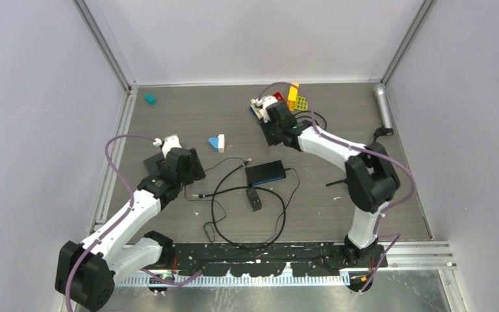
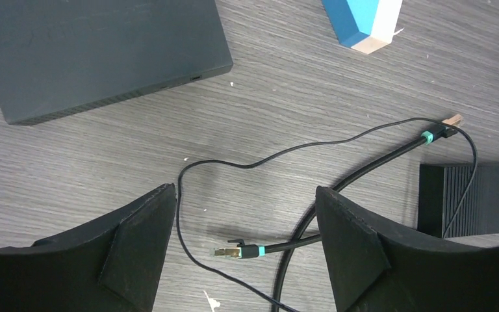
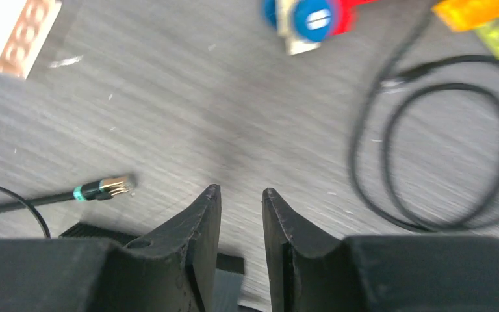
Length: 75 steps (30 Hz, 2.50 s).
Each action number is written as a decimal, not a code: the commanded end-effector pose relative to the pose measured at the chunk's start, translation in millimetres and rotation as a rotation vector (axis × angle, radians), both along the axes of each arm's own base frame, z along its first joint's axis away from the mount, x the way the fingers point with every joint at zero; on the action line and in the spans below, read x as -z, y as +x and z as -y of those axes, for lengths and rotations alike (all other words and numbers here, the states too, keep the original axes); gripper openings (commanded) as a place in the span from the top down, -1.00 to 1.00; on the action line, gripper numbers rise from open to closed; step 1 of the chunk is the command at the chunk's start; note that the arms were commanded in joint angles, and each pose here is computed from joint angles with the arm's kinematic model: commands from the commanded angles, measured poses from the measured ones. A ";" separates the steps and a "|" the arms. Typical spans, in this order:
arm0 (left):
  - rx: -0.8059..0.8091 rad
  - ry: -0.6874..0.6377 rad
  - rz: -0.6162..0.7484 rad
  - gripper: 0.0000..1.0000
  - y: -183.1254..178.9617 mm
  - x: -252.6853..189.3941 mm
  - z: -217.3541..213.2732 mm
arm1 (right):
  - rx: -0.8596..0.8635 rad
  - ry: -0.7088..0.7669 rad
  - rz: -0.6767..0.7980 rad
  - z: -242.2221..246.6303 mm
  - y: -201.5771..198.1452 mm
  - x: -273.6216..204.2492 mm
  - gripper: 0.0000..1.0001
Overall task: Insert the plug into the switch port
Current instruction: Pick up the connector from the center of the board.
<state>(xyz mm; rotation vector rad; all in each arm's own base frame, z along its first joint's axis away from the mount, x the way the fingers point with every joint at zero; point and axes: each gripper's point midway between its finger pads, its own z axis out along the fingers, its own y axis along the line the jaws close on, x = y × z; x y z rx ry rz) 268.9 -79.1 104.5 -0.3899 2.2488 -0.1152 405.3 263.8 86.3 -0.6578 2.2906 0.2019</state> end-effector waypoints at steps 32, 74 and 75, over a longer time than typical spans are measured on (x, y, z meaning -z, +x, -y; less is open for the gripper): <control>0.168 -0.062 0.153 -0.64 -45.0 -83.7 -2.6 | -1.150 0.051 0.051 -166.2 -168.1 35.8 -0.17; 0.572 -0.059 0.104 -0.40 14.6 -30.5 126.2 | -0.391 0.081 0.170 -19.5 -99.1 12.7 0.99; 0.608 -0.031 0.112 -0.41 13.4 -27.0 134.5 | -0.369 0.086 0.165 -17.0 -97.6 13.0 0.99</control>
